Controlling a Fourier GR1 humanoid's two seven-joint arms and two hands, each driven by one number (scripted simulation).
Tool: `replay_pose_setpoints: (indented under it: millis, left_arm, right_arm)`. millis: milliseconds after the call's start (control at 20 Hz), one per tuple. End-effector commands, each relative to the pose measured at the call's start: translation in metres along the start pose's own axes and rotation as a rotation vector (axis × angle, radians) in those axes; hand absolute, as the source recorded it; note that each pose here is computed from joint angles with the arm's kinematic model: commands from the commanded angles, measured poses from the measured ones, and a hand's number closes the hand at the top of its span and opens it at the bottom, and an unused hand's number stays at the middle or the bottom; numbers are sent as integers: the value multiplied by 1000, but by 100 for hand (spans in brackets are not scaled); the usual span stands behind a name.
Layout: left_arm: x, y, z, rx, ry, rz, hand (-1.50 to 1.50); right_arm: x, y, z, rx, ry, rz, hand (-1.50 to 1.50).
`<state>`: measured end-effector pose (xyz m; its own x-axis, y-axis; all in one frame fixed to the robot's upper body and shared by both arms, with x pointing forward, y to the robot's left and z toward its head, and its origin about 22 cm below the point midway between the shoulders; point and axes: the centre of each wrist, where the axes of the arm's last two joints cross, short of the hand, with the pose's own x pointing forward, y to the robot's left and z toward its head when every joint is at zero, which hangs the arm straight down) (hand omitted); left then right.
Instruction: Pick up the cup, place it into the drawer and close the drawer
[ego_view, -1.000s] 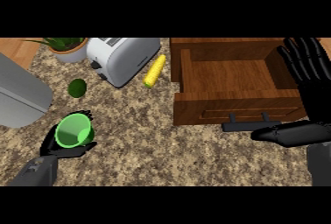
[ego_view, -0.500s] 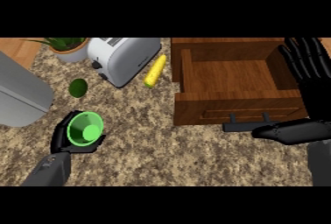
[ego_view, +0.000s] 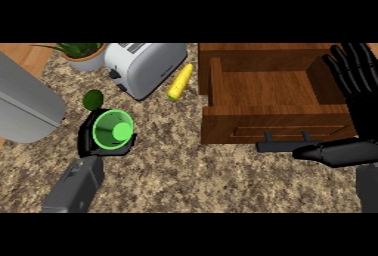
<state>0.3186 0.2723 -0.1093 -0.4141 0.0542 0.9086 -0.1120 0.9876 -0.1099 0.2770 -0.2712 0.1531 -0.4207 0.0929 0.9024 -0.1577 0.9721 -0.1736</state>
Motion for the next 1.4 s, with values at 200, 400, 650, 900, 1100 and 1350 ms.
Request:
replay_pose_setpoints:
  millis: [200,400,650,900,1100,1350]
  left_arm:
    - [41,-60,-81,-195,-170,102,150]
    - [67,-108,-106,-277,-177,134,150]
    - [118,-157,-137,-348,-176,123,150]
    - [173,-216,-169,-352,-176,71,150]
    - [203,-246,-191,-348,-141,24,150]
    - [203,-274,-191,-346,3,-54,150]
  right_arm:
    - [-1,10,9,-13,25,15,-150]
    - [1,-1,13,-31,16,28,-150]
    - [3,3,8,-24,16,31,-150]
    - [-5,13,4,-17,-6,16,-150]
    - [8,-1,0,-30,7,10,-150]
    - [-8,-7,2,-17,-7,20,-150]
